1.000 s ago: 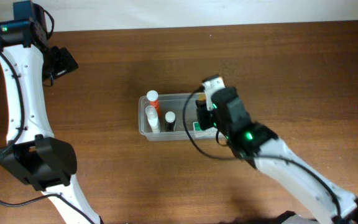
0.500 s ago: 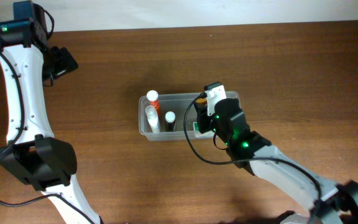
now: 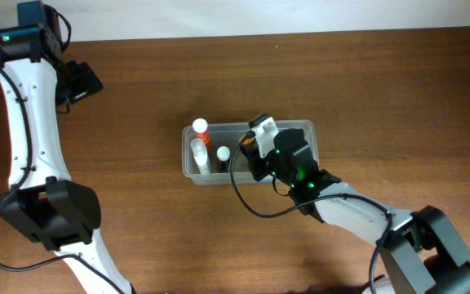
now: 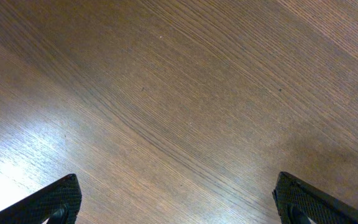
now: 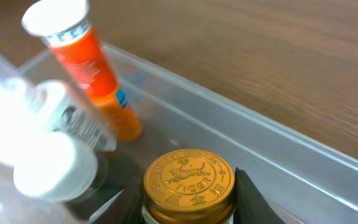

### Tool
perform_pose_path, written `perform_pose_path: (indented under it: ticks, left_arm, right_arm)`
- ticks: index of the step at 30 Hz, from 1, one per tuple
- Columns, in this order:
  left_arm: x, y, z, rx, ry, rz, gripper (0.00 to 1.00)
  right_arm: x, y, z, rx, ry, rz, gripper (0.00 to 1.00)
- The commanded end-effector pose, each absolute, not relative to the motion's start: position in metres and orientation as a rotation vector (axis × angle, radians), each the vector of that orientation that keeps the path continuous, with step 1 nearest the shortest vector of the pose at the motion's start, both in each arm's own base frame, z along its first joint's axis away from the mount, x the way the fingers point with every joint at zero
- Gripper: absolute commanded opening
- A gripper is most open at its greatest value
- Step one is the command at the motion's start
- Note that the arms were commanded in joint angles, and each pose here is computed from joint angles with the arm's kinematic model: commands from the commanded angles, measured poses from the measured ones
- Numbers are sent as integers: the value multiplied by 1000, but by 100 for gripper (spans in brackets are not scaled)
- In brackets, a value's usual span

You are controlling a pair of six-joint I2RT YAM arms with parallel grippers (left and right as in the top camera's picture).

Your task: Pack container

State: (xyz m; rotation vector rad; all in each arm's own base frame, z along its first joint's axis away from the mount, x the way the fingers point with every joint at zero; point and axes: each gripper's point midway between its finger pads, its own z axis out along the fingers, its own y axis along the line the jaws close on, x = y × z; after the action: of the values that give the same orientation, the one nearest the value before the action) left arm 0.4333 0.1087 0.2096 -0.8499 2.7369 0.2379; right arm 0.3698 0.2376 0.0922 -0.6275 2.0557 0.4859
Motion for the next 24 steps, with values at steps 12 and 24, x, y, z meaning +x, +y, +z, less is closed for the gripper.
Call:
perform_pose_path:
  ticks: [12,24]
  left_arm:
    - [434,112,213,-846,2726,252,100]
    - [434,112,213,-846,2726,252,99]
  right_arm:
    - [356,249,104,-972,1844,641,4]
    - [355,234,93,-1132,1727,671,4]
